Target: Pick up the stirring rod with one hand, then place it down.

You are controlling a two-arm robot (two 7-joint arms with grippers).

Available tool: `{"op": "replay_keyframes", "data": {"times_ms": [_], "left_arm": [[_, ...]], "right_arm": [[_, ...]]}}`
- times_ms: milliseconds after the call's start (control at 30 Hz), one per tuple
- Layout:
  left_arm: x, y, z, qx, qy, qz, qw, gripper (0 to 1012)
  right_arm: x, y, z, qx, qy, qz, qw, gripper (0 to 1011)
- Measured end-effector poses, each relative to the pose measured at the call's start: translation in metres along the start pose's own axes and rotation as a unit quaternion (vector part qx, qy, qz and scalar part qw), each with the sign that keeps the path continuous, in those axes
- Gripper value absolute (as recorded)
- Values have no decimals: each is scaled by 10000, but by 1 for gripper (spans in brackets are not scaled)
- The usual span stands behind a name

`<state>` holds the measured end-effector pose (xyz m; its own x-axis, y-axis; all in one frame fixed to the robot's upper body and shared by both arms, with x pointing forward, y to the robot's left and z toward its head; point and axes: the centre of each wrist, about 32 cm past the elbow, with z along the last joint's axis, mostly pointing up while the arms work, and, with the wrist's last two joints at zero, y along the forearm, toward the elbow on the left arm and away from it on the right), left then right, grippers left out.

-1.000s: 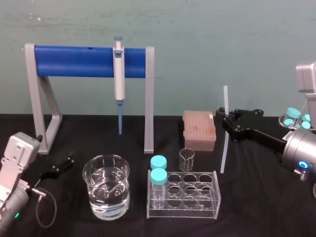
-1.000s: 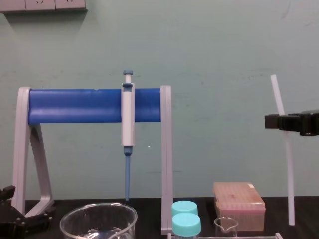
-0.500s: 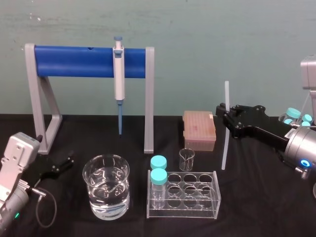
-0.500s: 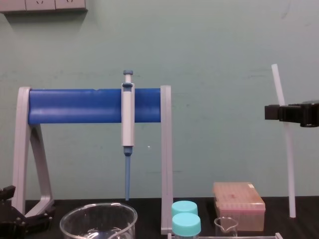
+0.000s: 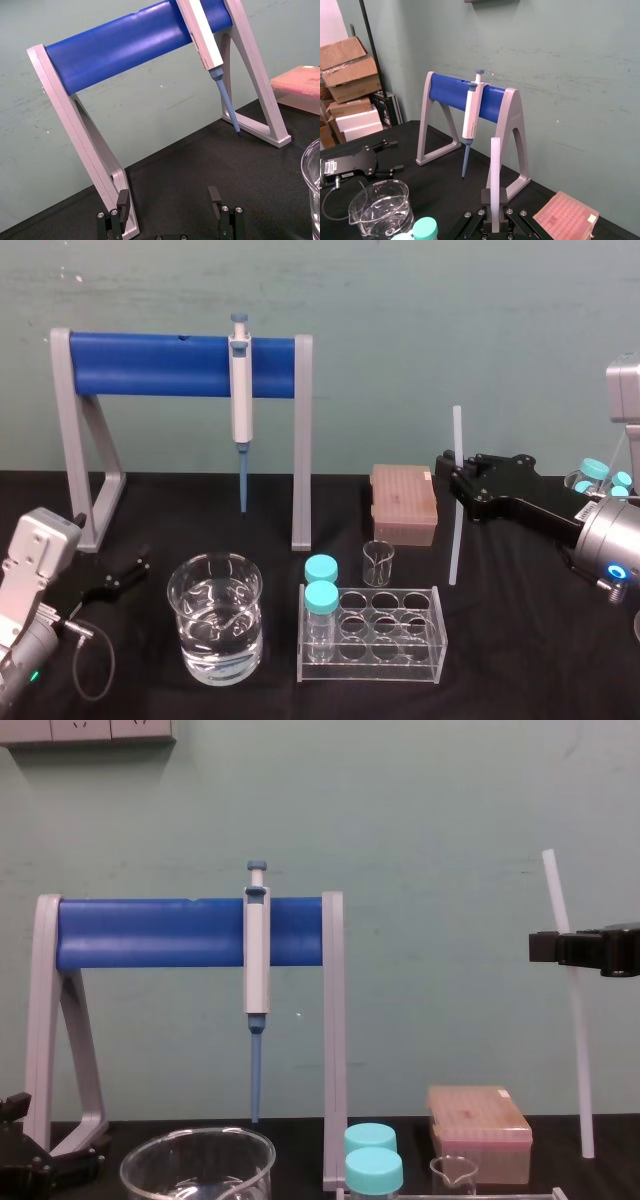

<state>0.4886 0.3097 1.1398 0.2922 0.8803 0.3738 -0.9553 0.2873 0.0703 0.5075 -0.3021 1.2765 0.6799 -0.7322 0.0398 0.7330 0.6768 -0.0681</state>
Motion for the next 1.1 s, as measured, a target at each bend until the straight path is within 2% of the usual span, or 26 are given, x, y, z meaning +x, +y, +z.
{"op": "replay_keyframes", "data": {"times_ms": [1100], "left_arm": [[0, 0, 0, 0, 0, 0, 10000, 1005]], "right_arm": [[2, 1, -2, -8, 6, -5, 10000, 70]]}}
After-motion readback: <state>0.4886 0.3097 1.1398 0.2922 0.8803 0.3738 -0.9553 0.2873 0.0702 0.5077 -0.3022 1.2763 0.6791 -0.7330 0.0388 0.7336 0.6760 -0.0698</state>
